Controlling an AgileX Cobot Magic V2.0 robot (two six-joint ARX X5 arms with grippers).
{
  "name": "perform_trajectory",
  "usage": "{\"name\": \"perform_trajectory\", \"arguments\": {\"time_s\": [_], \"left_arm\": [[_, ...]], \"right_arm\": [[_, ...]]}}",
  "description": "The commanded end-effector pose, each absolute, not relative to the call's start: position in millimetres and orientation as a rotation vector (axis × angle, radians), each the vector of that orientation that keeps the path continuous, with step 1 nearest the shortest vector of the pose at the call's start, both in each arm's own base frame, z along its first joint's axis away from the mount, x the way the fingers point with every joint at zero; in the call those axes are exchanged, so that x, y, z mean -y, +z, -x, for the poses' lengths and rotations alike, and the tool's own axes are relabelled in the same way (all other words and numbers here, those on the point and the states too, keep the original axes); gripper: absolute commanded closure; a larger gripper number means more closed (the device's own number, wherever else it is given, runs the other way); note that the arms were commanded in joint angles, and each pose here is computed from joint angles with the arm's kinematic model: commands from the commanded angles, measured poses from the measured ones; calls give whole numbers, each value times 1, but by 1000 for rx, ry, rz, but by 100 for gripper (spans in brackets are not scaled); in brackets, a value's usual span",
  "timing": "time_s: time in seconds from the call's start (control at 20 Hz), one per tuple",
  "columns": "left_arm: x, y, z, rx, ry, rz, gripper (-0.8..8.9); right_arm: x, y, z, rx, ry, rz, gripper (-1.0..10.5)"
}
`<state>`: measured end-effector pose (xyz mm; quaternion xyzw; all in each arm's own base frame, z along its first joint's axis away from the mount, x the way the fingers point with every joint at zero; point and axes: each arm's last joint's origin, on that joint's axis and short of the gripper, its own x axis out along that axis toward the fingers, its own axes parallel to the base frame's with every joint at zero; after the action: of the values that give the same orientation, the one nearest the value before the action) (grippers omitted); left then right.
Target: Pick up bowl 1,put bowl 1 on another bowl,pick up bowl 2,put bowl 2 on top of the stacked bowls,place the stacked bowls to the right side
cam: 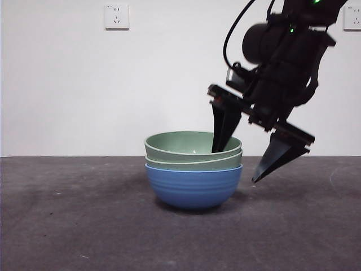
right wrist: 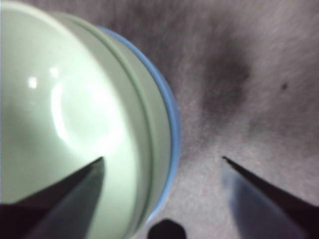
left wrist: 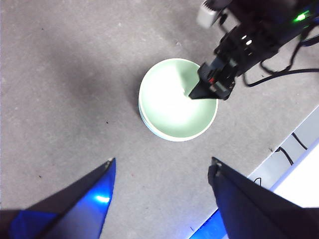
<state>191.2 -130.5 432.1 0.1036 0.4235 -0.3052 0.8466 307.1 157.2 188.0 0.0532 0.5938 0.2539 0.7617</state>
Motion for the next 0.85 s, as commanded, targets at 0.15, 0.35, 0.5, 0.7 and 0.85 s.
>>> {"name": "perform_trajectory", "arguments": {"time_s": [0.15, 0.35, 0.5, 0.7, 0.85], "left_arm": [[131, 432, -191, -889, -649, -231, 495], [132, 433, -192, -870, -651, -226, 495], [133, 435, -194, -845, -654, -220, 495], [133, 435, -194, -845, -653, -220, 495], [133, 435, -194, -844, -654, -221, 495]], "right_arm": [[-160, 179, -311, -1299, 546, -123, 837], [-158, 180, -312, -1289, 547, -121, 960], [-158, 180, -312, -1287, 547, -122, 959], [-157, 188, -311, -1259, 555, -126, 959], [-154, 210, -308, -1171, 571, -135, 959]]}}
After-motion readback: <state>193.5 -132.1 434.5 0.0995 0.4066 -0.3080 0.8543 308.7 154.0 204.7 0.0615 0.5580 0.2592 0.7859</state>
